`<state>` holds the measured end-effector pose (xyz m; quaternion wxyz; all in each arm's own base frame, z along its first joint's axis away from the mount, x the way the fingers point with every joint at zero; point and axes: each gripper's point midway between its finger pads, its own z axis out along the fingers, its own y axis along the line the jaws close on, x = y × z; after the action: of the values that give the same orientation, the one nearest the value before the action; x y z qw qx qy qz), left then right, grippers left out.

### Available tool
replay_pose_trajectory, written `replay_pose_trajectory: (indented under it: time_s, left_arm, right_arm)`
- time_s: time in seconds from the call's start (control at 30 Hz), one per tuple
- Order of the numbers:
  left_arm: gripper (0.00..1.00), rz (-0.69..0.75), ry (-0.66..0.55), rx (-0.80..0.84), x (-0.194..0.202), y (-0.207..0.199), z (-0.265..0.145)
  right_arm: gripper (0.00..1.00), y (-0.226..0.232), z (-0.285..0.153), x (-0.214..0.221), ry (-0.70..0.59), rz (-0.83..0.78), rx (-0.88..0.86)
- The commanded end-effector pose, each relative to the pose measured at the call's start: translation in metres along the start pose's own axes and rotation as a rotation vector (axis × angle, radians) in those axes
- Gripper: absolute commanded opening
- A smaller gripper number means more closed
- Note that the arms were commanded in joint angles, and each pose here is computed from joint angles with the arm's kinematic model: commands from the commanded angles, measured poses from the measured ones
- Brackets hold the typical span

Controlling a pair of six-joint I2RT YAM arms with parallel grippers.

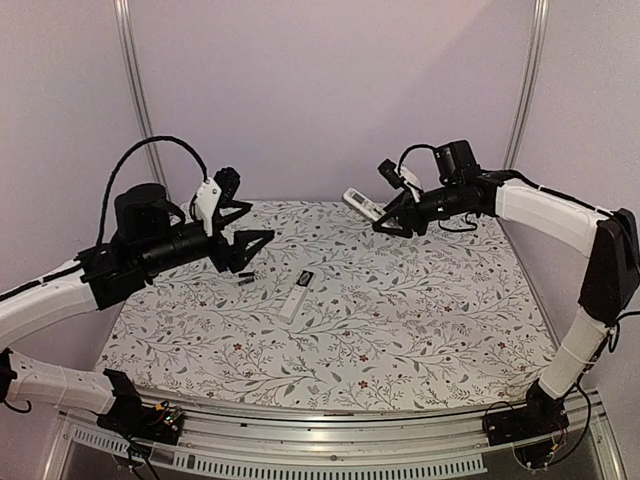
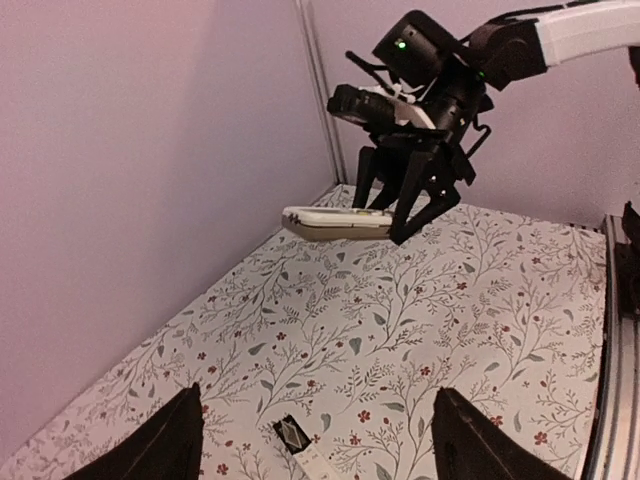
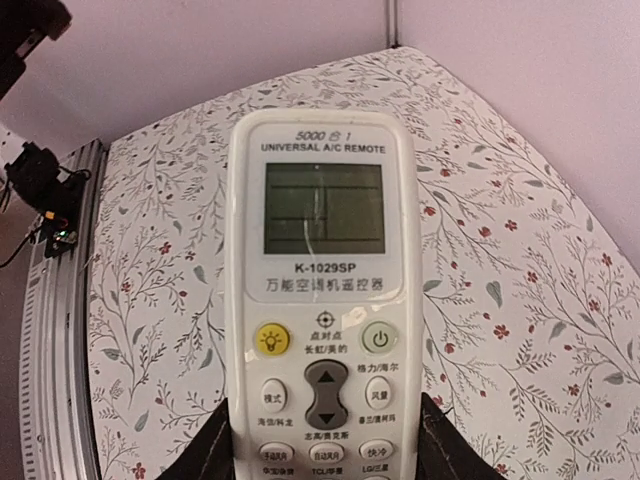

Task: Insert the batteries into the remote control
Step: Pick up the remote control from the center of the board.

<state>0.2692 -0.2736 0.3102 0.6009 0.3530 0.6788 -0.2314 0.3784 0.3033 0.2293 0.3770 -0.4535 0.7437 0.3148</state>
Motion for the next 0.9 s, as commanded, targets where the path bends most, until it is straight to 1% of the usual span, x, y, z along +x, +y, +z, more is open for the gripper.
replay_pose_trajectory:
  time_s: [0.0, 0.07, 0.2, 0.3, 0.43, 0.5, 0.57, 0.67, 0.77, 0.87]
  left_arm:
    - [0.79, 0.391, -0.126, 0.180, -0.025, -0.062, -0.026]
    - [0.80, 0.525, -0.128, 0.159, -0.023, -0.072, -0.034]
    - [0.81, 0.765, -0.051, 0.109, -0.005, -0.082, -0.039]
    - [0.85, 0.910, 0.010, 0.074, 0.007, -0.085, -0.038]
    - [0.86, 1.075, 0.112, 0.108, 0.033, -0.095, -0.028]
    - [0.86, 1.129, 0.157, 0.119, 0.045, -0.096, -0.024]
    - [0.84, 1.166, 0.170, 0.128, 0.049, -0.098, -0.021]
    - [0.77, 1.183, 0.137, 0.152, 0.047, -0.105, -0.018]
    - [0.66, 1.227, 0.093, 0.110, 0.040, -0.104, -0.015]
    - [0.63, 1.253, 0.071, 0.092, 0.035, -0.103, -0.013]
  right_arm:
    - [0.13, 0.097, -0.007, -0.007, 0.026, -0.181, -0.245]
    - [0.13, 0.117, -0.007, -0.006, 0.069, -0.208, -0.228]
    - [0.13, 0.151, -0.008, -0.005, 0.140, -0.218, -0.220]
    - [0.12, 0.169, -0.006, 0.001, 0.178, -0.213, -0.233]
    - [0.12, 0.183, -0.003, 0.005, 0.207, -0.206, -0.251]
    - [0.12, 0.188, -0.001, 0.006, 0.213, -0.205, -0.268]
    - [0.11, 0.192, 0.001, 0.007, 0.217, -0.202, -0.280]
    - [0.10, 0.199, 0.005, 0.006, 0.220, -0.204, -0.303]
    - [0.10, 0.203, 0.007, 0.007, 0.222, -0.217, -0.313]
    - [0.10, 0.206, 0.008, 0.003, 0.218, -0.216, -0.323]
